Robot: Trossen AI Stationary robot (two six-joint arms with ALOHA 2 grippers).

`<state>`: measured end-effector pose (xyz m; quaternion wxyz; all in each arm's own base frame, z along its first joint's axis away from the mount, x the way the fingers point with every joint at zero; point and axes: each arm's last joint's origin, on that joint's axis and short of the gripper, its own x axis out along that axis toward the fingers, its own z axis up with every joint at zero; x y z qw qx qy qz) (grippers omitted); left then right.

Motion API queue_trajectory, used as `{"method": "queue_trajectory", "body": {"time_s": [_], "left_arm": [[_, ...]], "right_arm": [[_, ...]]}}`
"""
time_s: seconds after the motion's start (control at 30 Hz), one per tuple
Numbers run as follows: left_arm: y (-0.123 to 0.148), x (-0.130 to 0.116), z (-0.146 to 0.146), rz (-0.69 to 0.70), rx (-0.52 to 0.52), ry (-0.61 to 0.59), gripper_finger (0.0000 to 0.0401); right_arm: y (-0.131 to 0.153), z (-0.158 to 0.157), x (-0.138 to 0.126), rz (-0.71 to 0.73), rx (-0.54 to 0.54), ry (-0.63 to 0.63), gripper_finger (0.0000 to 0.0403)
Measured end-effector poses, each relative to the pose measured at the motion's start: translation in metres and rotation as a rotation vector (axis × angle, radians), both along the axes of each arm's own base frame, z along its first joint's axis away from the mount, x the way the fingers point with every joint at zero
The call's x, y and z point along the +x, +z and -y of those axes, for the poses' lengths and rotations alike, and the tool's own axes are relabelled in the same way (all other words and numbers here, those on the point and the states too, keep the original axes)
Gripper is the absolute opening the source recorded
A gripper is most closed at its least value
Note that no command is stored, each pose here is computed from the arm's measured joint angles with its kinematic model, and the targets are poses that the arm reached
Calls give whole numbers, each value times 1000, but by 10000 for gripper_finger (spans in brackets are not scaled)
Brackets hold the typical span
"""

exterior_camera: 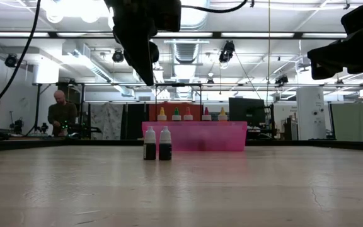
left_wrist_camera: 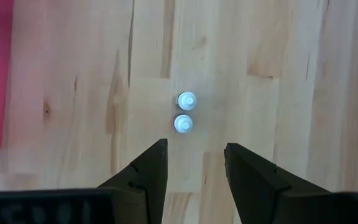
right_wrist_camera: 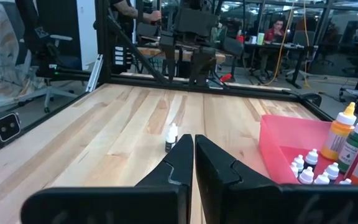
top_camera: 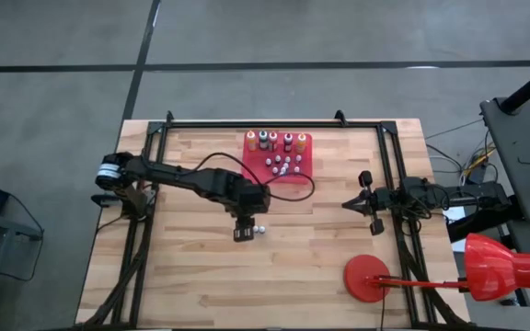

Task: Pick & Place food coloring
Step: Put the small red food coloring bottle into the pink bin

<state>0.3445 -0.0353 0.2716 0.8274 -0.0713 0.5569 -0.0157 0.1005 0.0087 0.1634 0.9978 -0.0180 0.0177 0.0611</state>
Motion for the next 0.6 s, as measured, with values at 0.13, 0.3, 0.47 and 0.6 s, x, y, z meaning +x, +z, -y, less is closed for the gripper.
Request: {"method": "queue_trajectory", "body": {"time_s": [0.13,0.3,0.47,0.6], "left_arm": [[1,1,3,14,-1,-15,131],[0,3,3,23,4,-28,131],[-4,5,4,18,20,-60,131],[-14,9,6,-15,27,-76,131]], "right_arm": [[0,0,0,0,1,0,8],[0,0,0,0,0,0,8],[0,0,0,1,-1,0,8],[0,0,0,0,0,0,8]]}}
